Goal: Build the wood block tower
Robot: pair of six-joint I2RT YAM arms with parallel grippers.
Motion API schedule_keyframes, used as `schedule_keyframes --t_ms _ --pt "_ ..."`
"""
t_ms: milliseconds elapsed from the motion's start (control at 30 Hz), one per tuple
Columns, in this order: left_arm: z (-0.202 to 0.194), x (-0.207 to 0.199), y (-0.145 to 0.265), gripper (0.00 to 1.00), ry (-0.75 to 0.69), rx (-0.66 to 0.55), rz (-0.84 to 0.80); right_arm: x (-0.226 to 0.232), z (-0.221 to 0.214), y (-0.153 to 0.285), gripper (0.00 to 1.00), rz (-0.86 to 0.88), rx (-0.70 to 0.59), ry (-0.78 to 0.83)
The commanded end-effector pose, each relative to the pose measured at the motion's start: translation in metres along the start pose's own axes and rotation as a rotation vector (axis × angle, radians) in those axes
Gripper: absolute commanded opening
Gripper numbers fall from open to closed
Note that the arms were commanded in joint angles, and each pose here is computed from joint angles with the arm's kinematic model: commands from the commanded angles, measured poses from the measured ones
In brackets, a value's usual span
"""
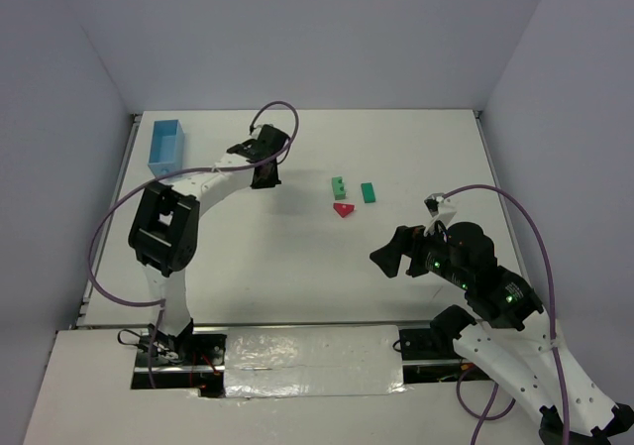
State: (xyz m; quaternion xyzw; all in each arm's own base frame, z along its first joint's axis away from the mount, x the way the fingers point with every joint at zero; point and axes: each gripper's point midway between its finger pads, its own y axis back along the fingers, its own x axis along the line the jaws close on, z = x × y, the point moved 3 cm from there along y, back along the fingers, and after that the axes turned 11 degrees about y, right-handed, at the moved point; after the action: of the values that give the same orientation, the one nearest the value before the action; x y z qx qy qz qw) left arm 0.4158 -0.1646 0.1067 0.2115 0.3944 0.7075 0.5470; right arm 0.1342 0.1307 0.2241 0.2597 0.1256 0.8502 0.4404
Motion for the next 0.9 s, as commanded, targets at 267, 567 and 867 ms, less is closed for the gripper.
schedule_keyframes --t_ms 267,567,867 --pt "-0.001 -0.011 -0.027 0.0 -0.012 0.024 0.01 0.003 0.006 -0.003 1.0 0.022 -0.028 0.024" --pt "-0.007 -0.013 -0.04 0.0 -0.005 0.055 0.031 0.002 0.006 -0.004 1.0 0.016 -0.027 0.022" --pt "-0.009 -0.013 -0.049 0.0 -0.011 0.061 0.057 0.002 0.005 -0.004 1.0 0.018 -0.021 0.023"
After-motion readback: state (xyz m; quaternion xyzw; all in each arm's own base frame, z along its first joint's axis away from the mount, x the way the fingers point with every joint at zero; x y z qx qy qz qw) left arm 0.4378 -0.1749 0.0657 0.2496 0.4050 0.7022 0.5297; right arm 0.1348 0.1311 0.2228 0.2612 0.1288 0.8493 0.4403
